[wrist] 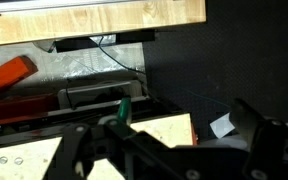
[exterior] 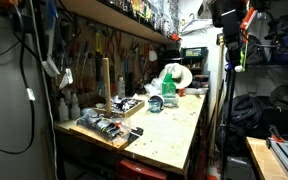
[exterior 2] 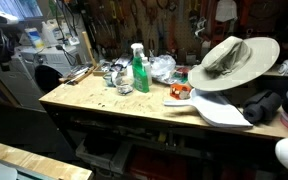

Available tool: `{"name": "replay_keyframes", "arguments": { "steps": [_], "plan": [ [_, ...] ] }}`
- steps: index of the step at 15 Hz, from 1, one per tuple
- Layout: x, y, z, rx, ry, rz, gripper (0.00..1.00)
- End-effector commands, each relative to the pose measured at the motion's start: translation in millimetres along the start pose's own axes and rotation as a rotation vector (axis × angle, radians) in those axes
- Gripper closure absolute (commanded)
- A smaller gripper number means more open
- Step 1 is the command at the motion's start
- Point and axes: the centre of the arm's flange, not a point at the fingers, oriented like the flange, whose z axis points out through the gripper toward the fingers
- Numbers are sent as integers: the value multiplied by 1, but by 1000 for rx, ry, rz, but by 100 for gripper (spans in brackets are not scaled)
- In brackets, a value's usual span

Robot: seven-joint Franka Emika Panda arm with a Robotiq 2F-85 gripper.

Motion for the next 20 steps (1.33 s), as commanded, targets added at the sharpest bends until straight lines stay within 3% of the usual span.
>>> {"name": "replay_keyframes", "arguments": {
  "steps": [1, 3, 5, 8, 13, 19, 20],
  "plan": [
    [36, 47, -32, 91, 27, 177, 0],
    [59, 75, -49, 142, 44, 264, 0],
    [83, 97, -61, 163, 114, 368, 0],
    [120, 121, -78, 138, 219, 527, 0],
    [175, 163, -98, 117, 297, 792, 0],
    [197, 233, -104, 74, 350, 1114, 0],
    [189, 216, -101, 90, 343, 1021, 0]
  ]
}}
